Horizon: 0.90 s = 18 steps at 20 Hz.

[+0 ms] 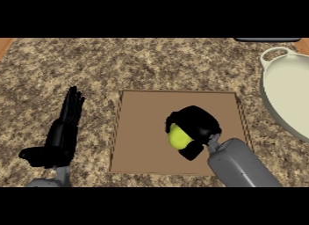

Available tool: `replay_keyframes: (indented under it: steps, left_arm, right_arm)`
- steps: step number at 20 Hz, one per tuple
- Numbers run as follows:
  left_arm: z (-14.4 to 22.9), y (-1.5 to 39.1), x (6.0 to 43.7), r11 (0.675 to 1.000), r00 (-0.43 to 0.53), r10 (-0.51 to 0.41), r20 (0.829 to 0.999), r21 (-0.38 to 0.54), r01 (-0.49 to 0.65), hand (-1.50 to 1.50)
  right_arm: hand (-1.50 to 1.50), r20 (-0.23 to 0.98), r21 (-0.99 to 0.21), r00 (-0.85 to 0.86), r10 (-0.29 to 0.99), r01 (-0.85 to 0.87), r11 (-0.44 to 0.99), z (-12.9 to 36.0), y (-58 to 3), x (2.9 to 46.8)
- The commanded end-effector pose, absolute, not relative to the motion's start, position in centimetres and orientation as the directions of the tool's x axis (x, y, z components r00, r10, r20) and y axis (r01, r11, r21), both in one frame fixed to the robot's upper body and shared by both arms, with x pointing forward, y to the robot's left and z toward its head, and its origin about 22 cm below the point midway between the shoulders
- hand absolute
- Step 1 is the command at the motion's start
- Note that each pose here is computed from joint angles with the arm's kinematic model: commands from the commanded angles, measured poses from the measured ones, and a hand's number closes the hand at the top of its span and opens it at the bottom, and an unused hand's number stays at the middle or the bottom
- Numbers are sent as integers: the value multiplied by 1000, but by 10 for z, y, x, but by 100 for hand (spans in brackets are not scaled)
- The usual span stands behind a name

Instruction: Pick the pear from the tray and place it in the pot

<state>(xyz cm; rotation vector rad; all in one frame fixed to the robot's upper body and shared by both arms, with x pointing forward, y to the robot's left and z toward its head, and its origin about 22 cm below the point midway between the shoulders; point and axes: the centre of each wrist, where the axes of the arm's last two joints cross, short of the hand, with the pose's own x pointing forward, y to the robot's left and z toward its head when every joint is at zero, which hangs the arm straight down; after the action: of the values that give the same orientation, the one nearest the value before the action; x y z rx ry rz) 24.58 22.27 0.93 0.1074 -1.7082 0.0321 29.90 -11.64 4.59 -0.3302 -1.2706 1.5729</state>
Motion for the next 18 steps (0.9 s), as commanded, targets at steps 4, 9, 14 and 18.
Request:
replay_keyframes:
  steps: [4, 9, 14, 18]
  left_arm:
    - [6, 237, 244, 995, -134, -44, 990, 33, -90, 0]
    - [8, 228, 239, 995, -142, -54, 988, 40, -96, 0]
    - [16, 228, 243, 994, -176, -50, 983, 32, -106, 0]
    - [17, 218, 245, 999, -183, -42, 982, 36, -38, 0]
  right_arm:
    - [150, 353, -883, -477, 805, -456, 117, 40, -116, 294]
    - [150, 319, -884, 131, 939, -317, 345, 50, -198, 355]
    - [150, 277, -913, 590, 758, -86, 400, 69, -282, 372]
    - [150, 275, -942, 792, 545, 110, 316, 112, -308, 396]
